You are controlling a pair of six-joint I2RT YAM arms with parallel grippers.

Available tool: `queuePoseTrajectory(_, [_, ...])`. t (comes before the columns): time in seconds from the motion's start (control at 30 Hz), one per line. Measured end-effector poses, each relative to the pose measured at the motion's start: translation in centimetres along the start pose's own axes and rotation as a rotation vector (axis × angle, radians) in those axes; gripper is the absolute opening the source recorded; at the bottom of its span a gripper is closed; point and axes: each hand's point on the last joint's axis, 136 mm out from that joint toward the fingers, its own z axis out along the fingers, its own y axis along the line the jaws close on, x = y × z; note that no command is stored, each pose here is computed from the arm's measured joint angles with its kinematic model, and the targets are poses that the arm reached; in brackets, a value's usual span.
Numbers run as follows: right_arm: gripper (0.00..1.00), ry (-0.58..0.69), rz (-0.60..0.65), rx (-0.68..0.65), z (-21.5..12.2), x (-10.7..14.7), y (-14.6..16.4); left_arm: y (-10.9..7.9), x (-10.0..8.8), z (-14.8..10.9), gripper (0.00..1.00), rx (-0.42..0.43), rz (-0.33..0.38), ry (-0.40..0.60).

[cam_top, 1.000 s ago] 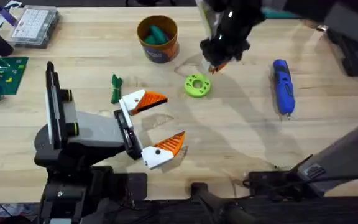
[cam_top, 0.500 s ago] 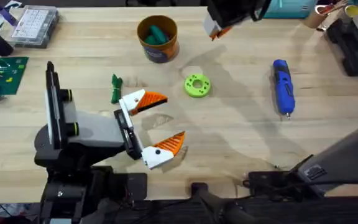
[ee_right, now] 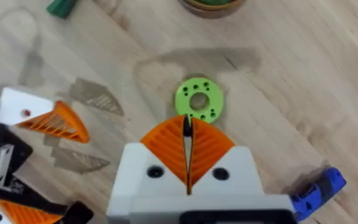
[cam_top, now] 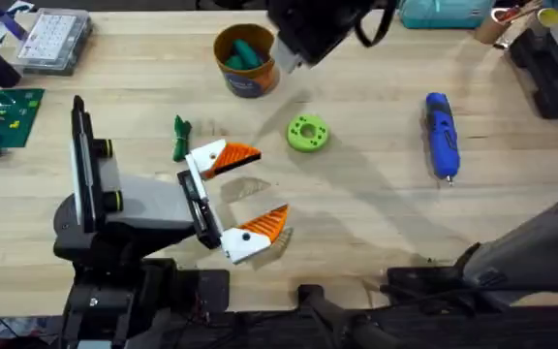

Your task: Pick up the gripper from the table and insert it into the empty holder that is missing its gripper. Then pick up a screw, insert it into the mounting hole, and use the screwdriver to tighten it. Finally, clean up the table by picking up the vegetable and placing it into the bucket.

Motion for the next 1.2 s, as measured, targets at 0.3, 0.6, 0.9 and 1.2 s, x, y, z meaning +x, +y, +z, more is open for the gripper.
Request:
queuePoseTrajectory(0.3, [0.007, -0.008, -0.195, -0.049, -0.3, 0.1, 5.3, 0.0, 0.0, 0.0, 0.991, 0.0, 0.0, 0.0])
queuePoseTrajectory(0.6, [0.007, -0.019, -0.311, -0.087, -0.7, 0.3, 8.1, 0.0, 0.0, 0.0, 0.991, 0.0, 0.0, 0.0])
queuePoseTrajectory(0.9, [0.007, -0.039, -0.397, -0.173, -1.7, 0.3, 9.8, 0.0, 0.0, 0.0, 0.991, 0.0, 0.0, 0.0])
queuePoseTrajectory(1.2, [0.007, -0.04, -0.503, -0.193, -1.9, 0.8, 11.1, 0.0, 0.0, 0.0, 0.991, 0.0, 0.0, 0.0])
